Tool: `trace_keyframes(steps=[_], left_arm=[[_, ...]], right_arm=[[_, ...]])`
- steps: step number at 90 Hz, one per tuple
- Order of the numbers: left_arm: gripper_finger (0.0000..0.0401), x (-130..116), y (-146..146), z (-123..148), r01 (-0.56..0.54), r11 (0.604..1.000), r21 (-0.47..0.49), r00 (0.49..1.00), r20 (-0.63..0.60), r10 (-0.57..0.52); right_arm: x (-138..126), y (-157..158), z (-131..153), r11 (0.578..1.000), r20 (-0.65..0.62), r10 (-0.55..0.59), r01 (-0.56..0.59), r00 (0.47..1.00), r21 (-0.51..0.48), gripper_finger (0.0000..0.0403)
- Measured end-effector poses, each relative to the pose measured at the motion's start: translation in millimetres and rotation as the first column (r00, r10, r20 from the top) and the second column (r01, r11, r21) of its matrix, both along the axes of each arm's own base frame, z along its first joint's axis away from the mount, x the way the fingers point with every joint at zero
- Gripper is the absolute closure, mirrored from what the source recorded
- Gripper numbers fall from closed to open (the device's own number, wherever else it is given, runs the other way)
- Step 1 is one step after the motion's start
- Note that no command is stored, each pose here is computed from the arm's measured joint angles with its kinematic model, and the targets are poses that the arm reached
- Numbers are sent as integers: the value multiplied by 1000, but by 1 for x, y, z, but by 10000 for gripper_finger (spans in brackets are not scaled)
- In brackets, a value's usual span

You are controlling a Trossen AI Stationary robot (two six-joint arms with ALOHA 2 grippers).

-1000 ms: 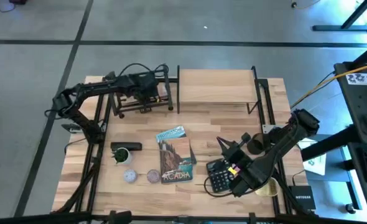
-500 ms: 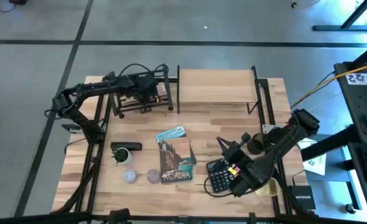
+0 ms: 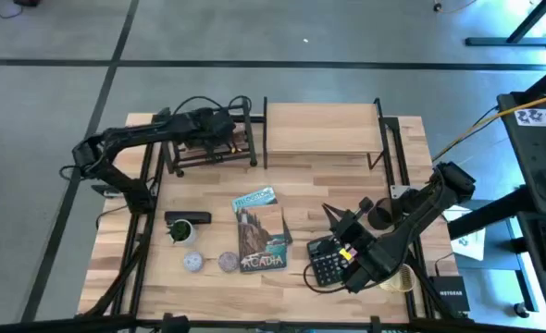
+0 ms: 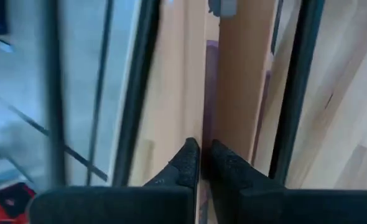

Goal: Stock shelves
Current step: Remove the top red book from the bookshelf

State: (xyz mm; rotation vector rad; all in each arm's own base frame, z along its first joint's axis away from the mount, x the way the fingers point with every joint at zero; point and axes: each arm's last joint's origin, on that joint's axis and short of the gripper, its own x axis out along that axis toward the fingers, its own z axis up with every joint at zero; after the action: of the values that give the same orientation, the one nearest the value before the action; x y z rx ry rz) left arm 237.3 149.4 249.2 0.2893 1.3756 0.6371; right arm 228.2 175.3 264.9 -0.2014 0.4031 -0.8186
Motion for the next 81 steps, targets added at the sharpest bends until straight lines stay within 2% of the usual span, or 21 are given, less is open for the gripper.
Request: trace_keyframes(steps=[15,26,39,49,61,81], left_arm=[[400,-3,-11,30,13,997,70,998,58,-17],[401,-7,-21,47,9,997,82,996,88,-16],[401,-11,-34,68,-21,989,143,994,113,5],[401,-13,-45,89,-70,977,199,980,195,31],[401,-21,-61,118,-127,964,233,942,333,43],[401,-43,-99,161,-234,950,207,820,566,79]], right_arm=[[0,0,0,1000,-2,1,-1,1000,-2,402],[0,0,0,1000,-9,4,-4,1000,-8,402],[0,0,0,1000,-9,4,-4,1000,-8,402],[0,0,0,1000,-8,5,-5,1000,-9,402],[0,0,0,1000,-8,5,-5,1000,-9,402],[0,1,0,1000,-14,6,-6,1000,-7,402]])
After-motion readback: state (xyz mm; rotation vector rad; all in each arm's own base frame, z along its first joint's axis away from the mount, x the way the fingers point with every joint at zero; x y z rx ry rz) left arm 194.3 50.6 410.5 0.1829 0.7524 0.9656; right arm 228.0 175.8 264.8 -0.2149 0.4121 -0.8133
